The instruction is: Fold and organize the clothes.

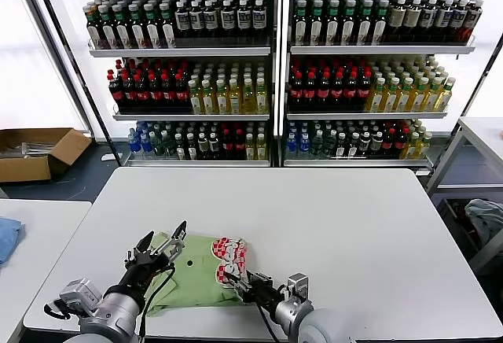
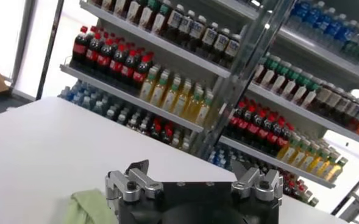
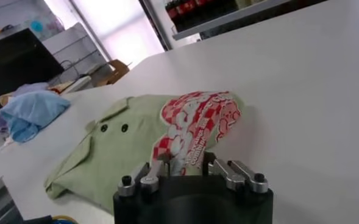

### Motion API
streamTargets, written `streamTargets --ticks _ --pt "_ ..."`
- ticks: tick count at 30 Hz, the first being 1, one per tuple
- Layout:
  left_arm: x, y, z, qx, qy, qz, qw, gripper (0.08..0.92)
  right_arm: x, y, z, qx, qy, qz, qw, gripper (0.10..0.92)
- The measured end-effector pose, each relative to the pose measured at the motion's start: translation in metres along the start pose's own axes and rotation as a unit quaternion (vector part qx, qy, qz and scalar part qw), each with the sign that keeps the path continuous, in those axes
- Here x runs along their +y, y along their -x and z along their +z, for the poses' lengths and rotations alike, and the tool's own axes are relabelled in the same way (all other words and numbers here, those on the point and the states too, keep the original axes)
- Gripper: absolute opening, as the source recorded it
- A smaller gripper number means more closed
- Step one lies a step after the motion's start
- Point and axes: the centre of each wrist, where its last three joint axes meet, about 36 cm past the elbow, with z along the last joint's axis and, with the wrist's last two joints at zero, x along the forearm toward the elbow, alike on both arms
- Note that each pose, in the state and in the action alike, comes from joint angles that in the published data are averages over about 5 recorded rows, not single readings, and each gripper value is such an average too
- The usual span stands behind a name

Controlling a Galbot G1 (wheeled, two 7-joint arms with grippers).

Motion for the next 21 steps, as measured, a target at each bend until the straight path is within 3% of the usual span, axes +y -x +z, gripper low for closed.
streamTargets --ticks 9,21 --pt "0.001 -0.001 0.001 0.001 -0.004 -0.01 1.0 0.823 -0.013 -0.028 -0.003 -0.01 -0.031 0.017 0.999 0.142" --pt "-0.003 0.0 0.003 0.004 -0.013 -0.011 1.0 0.823 -0.06 -0.106 0.002 -0.004 -0.078 0.103 0.992 0.135"
